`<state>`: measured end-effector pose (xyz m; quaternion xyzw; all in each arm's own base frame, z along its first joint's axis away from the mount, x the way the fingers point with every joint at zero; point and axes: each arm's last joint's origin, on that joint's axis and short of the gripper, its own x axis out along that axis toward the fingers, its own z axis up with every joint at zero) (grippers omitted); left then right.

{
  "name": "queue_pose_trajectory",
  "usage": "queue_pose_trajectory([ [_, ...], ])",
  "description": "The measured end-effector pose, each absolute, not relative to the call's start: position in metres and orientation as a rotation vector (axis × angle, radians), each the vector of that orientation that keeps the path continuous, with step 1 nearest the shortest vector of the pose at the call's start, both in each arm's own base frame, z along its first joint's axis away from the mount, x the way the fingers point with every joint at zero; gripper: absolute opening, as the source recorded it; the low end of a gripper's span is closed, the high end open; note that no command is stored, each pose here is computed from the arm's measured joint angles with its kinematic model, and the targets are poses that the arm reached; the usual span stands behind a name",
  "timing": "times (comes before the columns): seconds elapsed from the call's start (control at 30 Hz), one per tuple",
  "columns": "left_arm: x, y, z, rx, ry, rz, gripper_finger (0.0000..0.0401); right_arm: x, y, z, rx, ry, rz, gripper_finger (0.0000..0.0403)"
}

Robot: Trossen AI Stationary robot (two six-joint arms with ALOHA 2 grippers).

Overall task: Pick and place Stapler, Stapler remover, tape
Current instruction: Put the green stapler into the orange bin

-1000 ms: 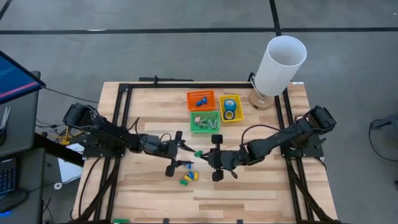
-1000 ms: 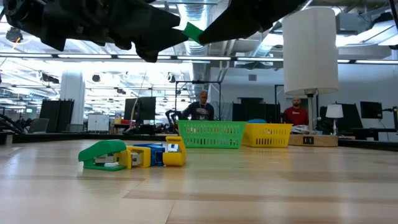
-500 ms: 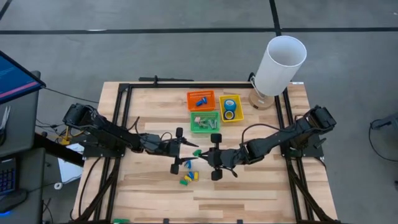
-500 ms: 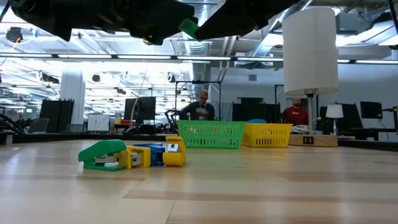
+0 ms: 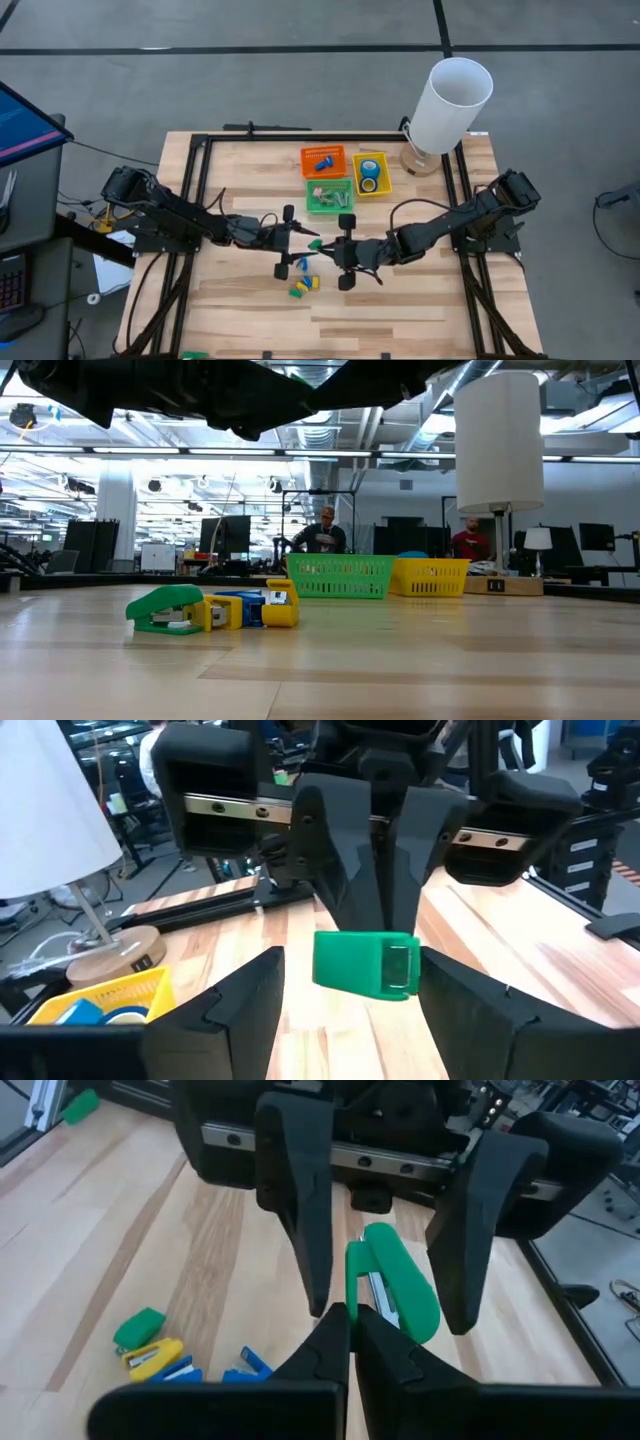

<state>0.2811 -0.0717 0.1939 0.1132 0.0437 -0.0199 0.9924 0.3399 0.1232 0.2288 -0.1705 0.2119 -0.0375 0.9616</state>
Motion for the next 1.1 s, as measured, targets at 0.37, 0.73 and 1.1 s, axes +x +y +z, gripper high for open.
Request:
queue_pose_trajectory([
  [0.37, 0.2812, -0.0718, 0.1948, 0.224, 0.079, -0.040, 0.0170, 0.3395, 0.1231, 0.2279, -0.350, 0.439, -0.075, 0.0002],
  [0.73, 0.2812, -0.0718, 0.1944, 0.227, 0.079, -0.047, 0.0062, 0.3387, 0.1219, 0.2259, -0.346, 0.462, -0.081, 0.0019],
  [1.1, 0.2813, -0.0715, 0.1943, 0.227, 0.080, -0.042, 0.0069, 0.3364, 0.1216, 0.2226, -0.363, 0.510, -0.071, 0.0086],
])
